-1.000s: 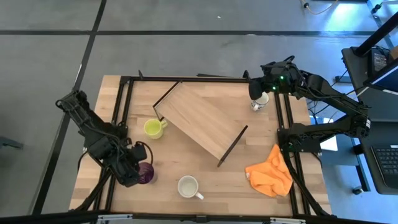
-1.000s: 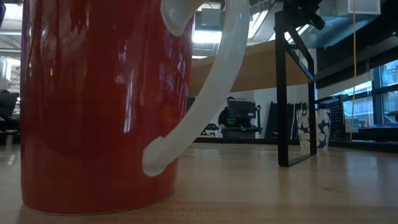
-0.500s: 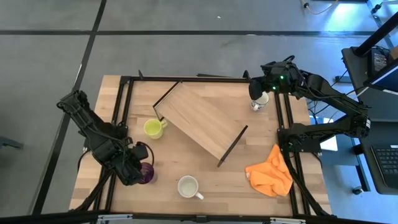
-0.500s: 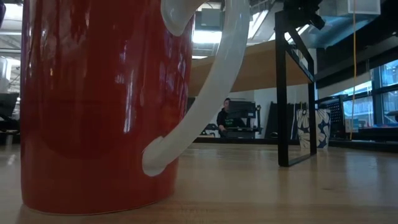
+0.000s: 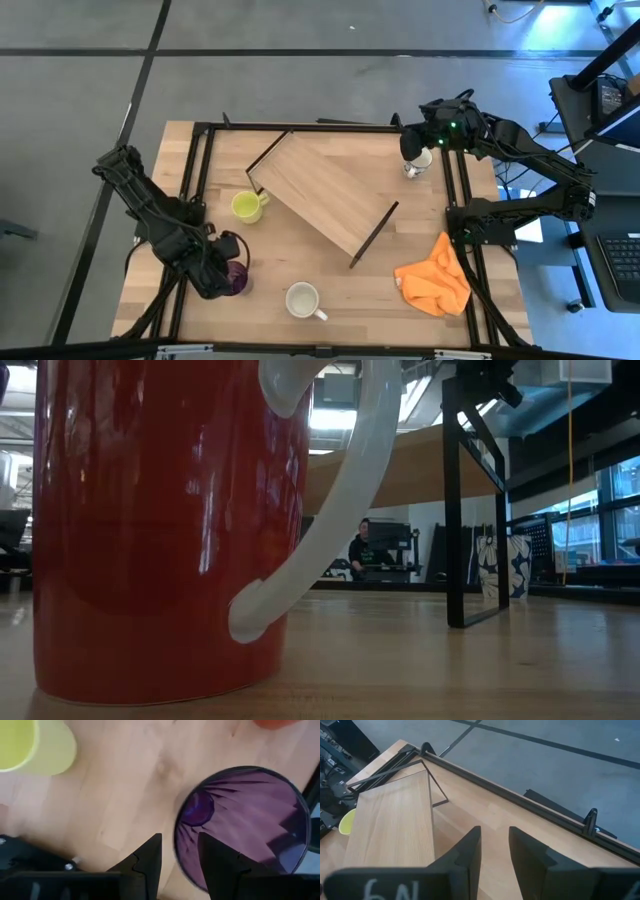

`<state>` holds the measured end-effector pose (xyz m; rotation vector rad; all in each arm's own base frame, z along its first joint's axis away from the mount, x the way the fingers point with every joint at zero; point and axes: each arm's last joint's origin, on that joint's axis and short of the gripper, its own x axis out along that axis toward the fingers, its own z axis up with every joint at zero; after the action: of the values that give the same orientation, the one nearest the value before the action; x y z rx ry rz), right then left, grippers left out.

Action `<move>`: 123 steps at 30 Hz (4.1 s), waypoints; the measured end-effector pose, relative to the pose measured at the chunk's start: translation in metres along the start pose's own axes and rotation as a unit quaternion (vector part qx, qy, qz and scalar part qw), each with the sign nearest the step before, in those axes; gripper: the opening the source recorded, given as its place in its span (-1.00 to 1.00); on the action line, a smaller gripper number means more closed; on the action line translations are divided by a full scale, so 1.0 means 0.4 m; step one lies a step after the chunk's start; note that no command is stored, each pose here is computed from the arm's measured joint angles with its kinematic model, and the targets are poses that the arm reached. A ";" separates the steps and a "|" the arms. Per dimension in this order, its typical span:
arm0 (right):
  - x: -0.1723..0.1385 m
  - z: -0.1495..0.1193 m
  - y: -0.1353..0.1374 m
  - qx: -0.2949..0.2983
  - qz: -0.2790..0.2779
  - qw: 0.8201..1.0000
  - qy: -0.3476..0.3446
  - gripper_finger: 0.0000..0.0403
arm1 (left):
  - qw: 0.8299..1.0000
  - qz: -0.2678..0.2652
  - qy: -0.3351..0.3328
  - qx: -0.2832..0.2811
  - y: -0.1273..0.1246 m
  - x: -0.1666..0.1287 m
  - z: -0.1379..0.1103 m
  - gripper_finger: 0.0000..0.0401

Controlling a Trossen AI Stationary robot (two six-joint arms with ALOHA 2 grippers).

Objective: Stack small to large cups/mugs on shelf
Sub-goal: Put the violet glass on the shelf

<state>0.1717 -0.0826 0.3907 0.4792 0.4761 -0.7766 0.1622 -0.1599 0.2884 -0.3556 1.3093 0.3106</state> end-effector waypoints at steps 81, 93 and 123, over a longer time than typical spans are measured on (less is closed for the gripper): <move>-0.002 -0.021 -0.003 0.044 -0.007 0.998 0.041 -0.50 | 0.972 0.029 -0.182 -0.145 0.490 -0.390 0.511 -1.00; -0.003 -0.026 -0.005 0.051 -0.013 0.997 0.052 -0.50 | 0.983 0.015 -0.102 -0.153 0.550 -0.299 0.521 -1.00; -0.003 -0.026 -0.005 0.052 -0.013 0.997 0.051 -0.50 | 0.980 0.034 -0.077 -0.181 0.581 -0.263 0.536 -0.88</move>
<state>0.1671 -0.0772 0.3826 0.6129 0.5400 -0.8077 0.2294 0.1392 0.4192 -0.5828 1.1118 0.6258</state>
